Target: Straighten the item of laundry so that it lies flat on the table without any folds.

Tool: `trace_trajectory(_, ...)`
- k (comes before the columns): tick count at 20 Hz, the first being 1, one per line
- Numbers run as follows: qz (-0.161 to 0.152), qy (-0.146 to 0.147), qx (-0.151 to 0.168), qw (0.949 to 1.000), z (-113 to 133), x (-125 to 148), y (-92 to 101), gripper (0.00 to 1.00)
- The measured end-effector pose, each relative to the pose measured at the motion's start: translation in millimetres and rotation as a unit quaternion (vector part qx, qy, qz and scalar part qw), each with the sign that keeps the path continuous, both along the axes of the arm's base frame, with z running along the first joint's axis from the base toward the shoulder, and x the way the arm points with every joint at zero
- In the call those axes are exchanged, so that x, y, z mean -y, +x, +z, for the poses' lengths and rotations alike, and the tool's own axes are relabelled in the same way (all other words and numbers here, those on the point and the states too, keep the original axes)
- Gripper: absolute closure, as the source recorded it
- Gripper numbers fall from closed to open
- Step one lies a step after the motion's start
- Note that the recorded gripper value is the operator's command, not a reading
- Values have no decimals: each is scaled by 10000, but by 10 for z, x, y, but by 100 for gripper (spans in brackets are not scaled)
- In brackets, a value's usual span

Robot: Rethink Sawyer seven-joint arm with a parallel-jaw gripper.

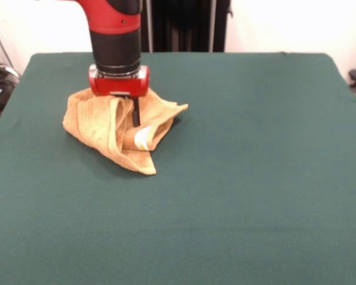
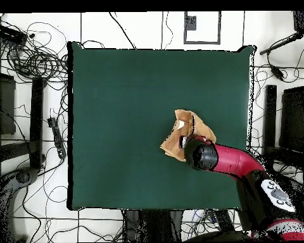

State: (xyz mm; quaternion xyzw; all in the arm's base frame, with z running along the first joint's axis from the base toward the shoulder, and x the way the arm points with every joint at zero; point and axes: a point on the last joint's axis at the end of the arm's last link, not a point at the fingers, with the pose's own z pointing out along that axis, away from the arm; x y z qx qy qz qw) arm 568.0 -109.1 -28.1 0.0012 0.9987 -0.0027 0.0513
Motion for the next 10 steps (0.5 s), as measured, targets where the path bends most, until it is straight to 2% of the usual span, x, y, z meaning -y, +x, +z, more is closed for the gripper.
trace_trajectory(10,32,119,25,9999,-18,52,47,0)
